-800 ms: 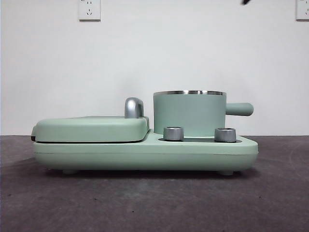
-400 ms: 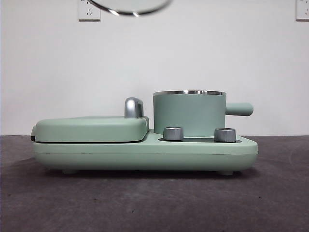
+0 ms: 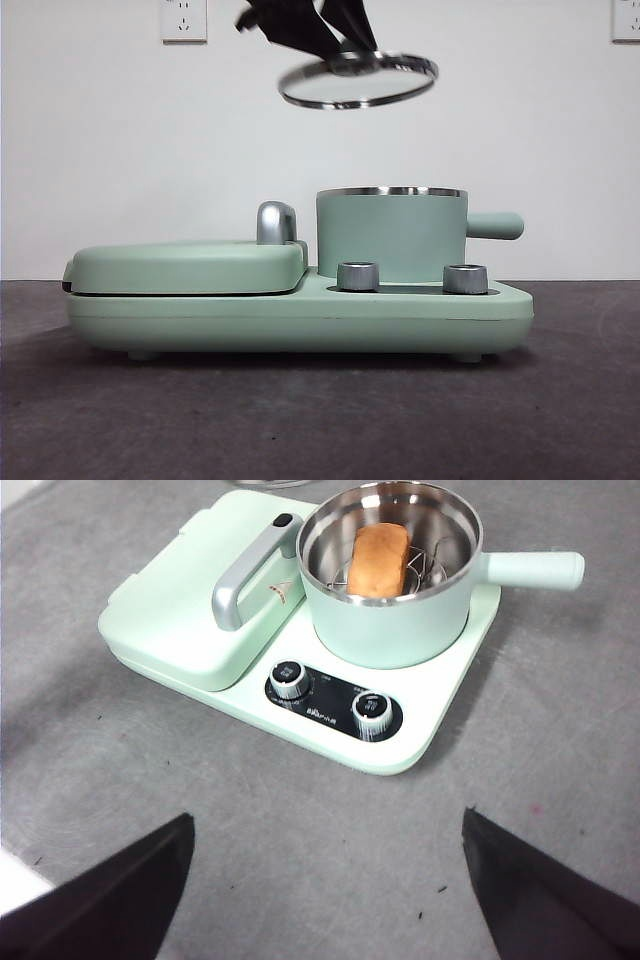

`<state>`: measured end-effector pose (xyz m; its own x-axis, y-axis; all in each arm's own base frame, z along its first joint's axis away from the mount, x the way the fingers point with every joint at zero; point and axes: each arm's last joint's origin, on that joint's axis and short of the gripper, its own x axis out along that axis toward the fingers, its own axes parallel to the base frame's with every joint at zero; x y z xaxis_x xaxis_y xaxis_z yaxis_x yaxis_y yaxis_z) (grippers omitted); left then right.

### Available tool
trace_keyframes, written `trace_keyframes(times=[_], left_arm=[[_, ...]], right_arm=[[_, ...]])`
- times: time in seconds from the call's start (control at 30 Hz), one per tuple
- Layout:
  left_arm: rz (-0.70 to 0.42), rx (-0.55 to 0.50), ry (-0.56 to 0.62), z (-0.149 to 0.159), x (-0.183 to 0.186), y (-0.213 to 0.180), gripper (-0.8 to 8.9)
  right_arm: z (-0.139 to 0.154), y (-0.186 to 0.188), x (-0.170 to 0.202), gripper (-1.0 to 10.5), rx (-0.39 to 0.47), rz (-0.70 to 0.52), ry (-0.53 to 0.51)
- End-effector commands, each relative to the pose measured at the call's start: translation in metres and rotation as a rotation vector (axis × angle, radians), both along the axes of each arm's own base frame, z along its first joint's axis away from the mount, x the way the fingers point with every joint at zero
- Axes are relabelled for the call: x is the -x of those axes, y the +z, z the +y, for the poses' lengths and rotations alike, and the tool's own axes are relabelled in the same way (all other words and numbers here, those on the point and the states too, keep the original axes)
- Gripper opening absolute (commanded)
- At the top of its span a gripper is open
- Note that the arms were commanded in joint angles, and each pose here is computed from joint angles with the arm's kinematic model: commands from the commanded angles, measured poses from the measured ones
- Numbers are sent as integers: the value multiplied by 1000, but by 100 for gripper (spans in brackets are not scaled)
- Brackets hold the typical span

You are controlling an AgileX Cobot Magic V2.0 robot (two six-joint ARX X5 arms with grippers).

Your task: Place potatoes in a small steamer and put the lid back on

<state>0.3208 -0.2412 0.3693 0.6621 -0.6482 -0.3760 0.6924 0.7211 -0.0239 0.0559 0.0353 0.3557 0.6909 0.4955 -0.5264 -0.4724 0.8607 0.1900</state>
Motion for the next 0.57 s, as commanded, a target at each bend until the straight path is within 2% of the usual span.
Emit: trace_keyframes(times=[0.03,0.37,0.57], left_arm=[[-50,31,-12,-9,-8,2,113],[-12,-2,-13,-28,-33,-41,113],[-35,16,-21,-39,-42,-55,112]], right_arm=[[-3,-6,5,427,-40,1,-17],[-7,-33,13,427,-55,26,-31],[-6,-38,11,427,-52,35,-29]])
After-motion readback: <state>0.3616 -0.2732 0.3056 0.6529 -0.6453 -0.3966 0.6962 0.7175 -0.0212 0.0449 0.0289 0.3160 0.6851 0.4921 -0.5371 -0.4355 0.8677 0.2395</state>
